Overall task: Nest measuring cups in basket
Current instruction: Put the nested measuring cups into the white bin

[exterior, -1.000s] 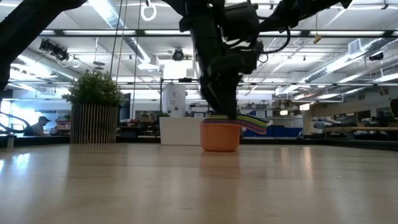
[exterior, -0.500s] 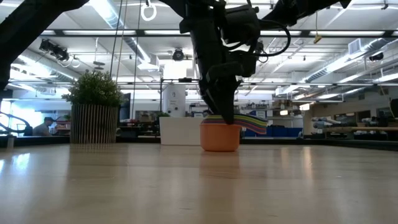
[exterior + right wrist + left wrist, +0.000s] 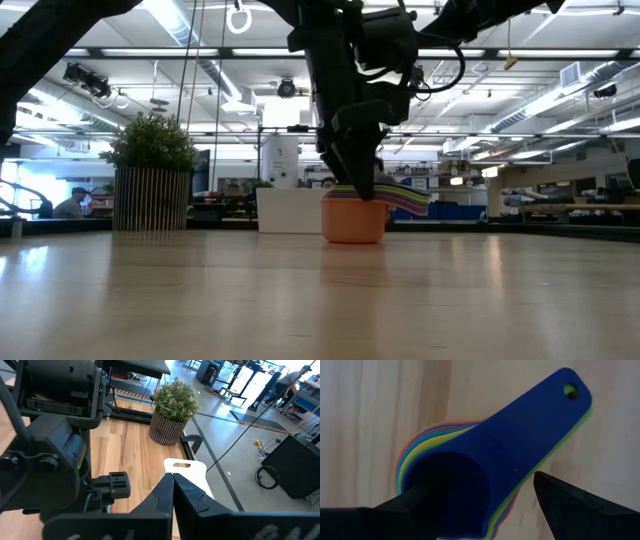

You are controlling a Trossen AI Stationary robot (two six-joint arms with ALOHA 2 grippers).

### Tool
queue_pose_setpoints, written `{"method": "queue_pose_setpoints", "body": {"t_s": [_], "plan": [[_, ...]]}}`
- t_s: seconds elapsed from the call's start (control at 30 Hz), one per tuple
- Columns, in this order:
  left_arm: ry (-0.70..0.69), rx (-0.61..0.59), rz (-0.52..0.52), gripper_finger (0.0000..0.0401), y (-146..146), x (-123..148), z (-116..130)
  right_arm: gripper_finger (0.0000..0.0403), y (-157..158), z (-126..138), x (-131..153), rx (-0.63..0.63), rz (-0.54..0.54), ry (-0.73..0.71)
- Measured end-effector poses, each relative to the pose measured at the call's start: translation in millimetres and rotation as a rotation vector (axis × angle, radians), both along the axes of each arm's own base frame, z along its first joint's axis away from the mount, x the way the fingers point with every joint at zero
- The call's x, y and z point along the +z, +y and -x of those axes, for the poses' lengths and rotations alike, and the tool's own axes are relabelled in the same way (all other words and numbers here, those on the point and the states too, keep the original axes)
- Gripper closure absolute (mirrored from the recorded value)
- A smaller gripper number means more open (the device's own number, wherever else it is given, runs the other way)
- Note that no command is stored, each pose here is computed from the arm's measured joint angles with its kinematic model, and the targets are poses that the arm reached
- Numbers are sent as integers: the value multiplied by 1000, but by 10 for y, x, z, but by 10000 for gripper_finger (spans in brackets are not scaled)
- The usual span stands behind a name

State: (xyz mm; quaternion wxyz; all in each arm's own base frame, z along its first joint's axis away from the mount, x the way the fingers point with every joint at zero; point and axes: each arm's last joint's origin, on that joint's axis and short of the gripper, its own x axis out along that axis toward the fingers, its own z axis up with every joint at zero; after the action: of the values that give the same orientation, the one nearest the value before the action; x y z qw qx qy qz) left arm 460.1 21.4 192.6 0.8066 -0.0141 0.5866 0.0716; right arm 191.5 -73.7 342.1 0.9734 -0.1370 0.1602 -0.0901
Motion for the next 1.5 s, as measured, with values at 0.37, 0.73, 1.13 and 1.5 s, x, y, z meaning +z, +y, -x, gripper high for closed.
{"method": "queue_pose_setpoints", "body": {"t_s": [0.37,0.73,1.13,1.5], "plan": [[-5,-49,-15,106,-4,3,-9,391,0,0,0,0,0,0],[6,-40,-77,106,-23,-61,-31,391,0,-1,-1,0,0,1],[17,-26,-184,106,-83,-114,-51,391,0,0,-1,0,0,1],[20,-22,-197,106,-78,-117,-49,391,0,0,-1,0,0,1]]}}
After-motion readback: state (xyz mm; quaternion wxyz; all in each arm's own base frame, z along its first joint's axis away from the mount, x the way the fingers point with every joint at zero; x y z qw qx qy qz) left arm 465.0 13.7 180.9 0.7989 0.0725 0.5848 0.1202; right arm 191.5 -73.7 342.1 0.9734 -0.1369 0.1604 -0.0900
